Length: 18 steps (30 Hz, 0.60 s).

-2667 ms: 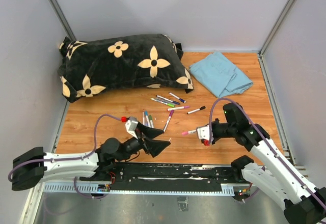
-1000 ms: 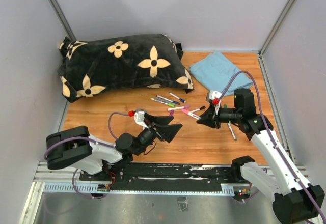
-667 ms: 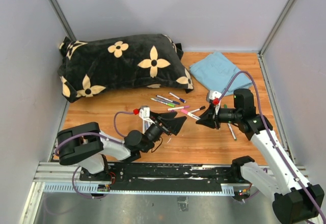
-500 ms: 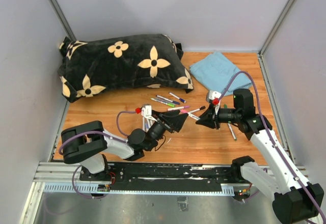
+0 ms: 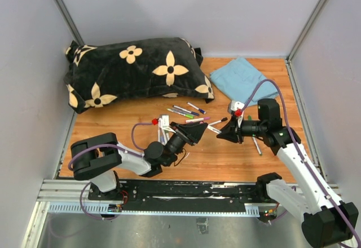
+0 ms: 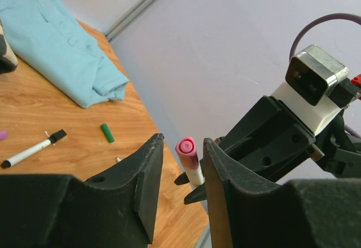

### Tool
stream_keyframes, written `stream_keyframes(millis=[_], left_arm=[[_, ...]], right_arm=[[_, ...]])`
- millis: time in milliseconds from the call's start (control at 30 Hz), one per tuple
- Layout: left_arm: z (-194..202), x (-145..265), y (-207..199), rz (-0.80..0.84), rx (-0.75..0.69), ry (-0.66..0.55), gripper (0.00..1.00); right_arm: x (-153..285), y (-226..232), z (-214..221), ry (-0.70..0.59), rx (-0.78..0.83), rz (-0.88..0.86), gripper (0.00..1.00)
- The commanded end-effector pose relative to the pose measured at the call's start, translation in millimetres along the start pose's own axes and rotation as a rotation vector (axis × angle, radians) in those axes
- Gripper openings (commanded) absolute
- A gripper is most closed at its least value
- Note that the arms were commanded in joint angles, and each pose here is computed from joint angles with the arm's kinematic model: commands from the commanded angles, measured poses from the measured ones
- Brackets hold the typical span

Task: Open the pen caps
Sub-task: Pick up the pen from the center of the board, then open the pen cap from the pen.

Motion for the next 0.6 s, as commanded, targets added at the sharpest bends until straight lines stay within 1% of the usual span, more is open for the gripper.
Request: stream_keyframes(millis=[0, 100, 267, 300, 333, 367, 400, 467, 500, 567], left_arm=[[-23.3, -7.4, -38.6, 0.181, 0.157, -0.126, 0.38], [-23.3, -7.9, -39.2, 0.19, 0.164, -0.117, 0.31], [-22.5, -8.1, -38.2, 0.196, 0.16, -0.104, 0.11], [-22.3, -8.2, -37.3, 0.197, 0.155, -0.1, 0.06], [-21.5, -7.9, -37.1, 0.2, 0.155, -0.093, 0.02], [-21.1, -7.7, -35.6, 0.198, 0.152, -0.088, 0.01], [-20.7, -7.2, -34.6, 0.2, 0.15, -0.08, 0.0], [-18.4, -5.4, -31.9, 0.203, 0.145, -0.057, 0.0], [-16.6, -5.1, -30.1, 0.203, 0.14, -0.045, 0.0], [-12.6, -4.7, -28.5, 0.21, 0.134, -0.019, 0.0]], right_arm=[[-3.9, 3.6, 4.2, 0.001, 0.018, -0.029, 0.06], [-4.7, 4.4, 4.6, 0.004, 0.026, -0.034, 0.06], [-5.6, 6.7, 4.8, 0.002, 0.032, -0.049, 0.08], [-5.6, 7.0, 5.0, 0.002, 0.034, -0.052, 0.1], [-5.6, 7.5, 4.8, 0.002, 0.033, -0.055, 0.14], [-5.7, 7.6, 5.0, 0.002, 0.033, -0.056, 0.23], [-5.6, 7.7, 4.9, 0.002, 0.033, -0.055, 0.36], [-5.2, 7.8, 3.0, -0.003, 0.027, -0.056, 0.56], [-5.0, 7.9, 1.2, -0.009, 0.028, -0.058, 0.61], [-5.2, 8.2, -0.1, -0.017, 0.028, -0.063, 0.66]])
Point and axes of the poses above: each gripper's point midway between its finger pads, its own x axis back along the fingers, its own y axis along the line the jaws close on, z = x × y, the point moved 8 cm from there along x, back along the fingers, and after that the axes turned 14 degrees about x, right-handed, at the moved point
